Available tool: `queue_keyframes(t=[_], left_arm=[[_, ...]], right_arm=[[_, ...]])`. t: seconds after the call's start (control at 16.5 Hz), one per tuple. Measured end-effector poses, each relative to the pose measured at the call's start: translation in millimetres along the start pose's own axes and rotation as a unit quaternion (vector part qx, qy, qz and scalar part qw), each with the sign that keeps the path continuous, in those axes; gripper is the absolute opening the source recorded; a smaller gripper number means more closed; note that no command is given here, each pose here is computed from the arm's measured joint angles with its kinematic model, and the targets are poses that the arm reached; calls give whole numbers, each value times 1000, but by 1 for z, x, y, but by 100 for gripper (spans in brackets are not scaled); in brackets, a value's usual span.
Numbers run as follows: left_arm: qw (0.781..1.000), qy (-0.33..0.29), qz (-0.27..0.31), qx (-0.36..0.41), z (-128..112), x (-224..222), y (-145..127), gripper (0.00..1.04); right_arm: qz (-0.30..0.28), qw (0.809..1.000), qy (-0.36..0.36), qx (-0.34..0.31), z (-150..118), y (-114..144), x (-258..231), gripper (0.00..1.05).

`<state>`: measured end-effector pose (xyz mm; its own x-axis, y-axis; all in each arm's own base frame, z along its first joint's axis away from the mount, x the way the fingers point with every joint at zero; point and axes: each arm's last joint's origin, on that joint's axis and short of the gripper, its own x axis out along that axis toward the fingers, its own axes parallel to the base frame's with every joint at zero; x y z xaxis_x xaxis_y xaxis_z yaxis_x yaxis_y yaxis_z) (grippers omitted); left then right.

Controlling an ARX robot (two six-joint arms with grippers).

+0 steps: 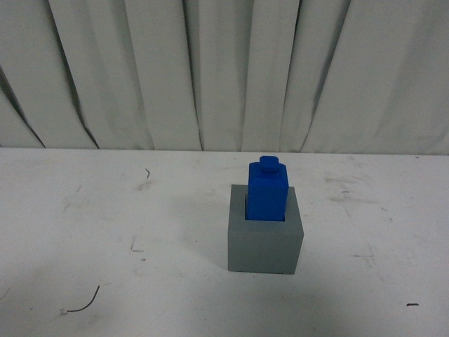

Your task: Insert blue part into gray base

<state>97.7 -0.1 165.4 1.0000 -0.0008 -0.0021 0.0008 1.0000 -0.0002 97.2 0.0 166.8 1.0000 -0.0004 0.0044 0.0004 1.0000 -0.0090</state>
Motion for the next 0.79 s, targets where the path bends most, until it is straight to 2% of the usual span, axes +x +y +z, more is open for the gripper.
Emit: queue_keyframes(t=[0.79], left_arm=[[1000, 0, 0, 0, 0, 0, 0, 98]], right_arm=[[0, 1000, 0, 0, 0, 0, 0, 98]])
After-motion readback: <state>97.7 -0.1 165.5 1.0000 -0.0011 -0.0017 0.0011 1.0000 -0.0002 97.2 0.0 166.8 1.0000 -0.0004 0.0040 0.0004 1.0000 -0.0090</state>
